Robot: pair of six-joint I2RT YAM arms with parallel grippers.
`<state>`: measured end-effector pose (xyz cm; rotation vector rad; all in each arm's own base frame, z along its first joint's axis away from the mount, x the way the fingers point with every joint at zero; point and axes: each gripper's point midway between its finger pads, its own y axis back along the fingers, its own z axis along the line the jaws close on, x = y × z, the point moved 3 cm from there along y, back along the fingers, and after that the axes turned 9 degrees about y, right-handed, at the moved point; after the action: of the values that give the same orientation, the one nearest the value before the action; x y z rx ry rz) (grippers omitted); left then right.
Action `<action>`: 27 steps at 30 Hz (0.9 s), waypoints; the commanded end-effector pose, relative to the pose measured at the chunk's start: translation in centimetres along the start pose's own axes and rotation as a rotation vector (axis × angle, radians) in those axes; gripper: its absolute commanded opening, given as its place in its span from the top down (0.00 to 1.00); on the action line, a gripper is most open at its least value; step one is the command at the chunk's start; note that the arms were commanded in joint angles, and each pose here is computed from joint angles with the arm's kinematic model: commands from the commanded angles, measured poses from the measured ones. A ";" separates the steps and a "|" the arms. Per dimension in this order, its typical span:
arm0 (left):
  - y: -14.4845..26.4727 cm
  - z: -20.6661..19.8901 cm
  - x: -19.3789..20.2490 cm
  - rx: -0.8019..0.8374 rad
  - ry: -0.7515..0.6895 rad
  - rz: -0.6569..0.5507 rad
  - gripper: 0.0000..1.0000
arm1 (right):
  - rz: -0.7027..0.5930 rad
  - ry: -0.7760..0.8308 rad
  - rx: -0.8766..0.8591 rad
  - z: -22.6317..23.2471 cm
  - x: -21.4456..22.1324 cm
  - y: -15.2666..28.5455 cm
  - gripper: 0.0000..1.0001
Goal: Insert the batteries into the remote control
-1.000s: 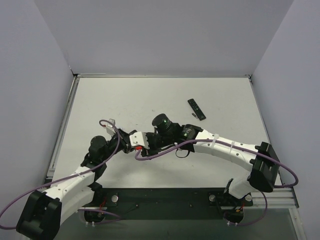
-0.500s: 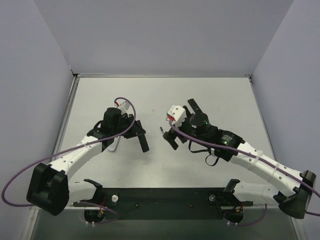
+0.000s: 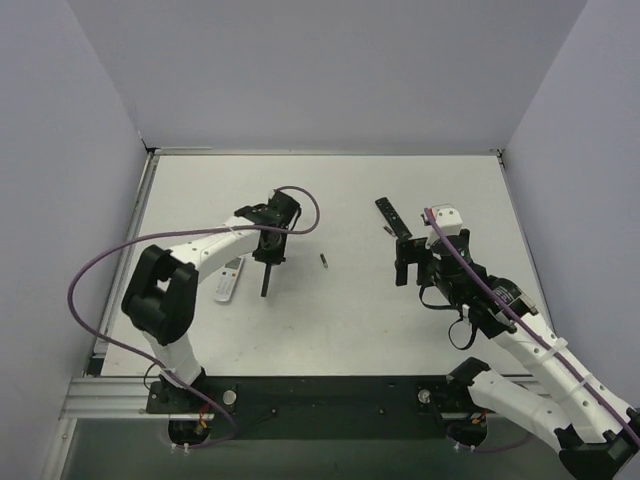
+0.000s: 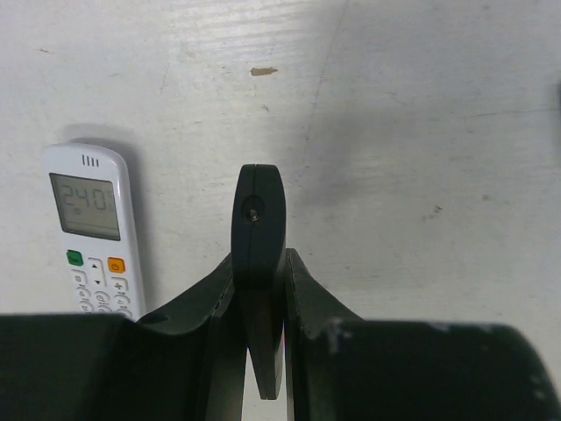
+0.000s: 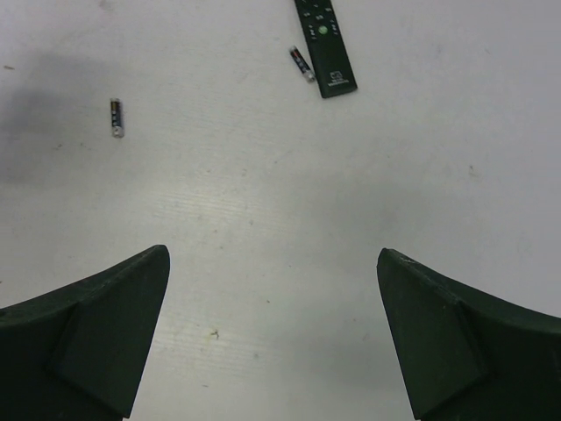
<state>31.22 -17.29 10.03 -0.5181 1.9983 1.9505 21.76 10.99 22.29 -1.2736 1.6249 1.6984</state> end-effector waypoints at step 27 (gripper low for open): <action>8.6 3.5 -3.4 0.121 0.169 -0.253 0.17 | -0.171 -0.266 0.521 -10.2 3.2 8.0 0.00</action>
<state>29.12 -15.09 15.35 -0.5863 1.7966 2.0044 17.35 0.92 24.49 -0.9190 1.5913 1.2985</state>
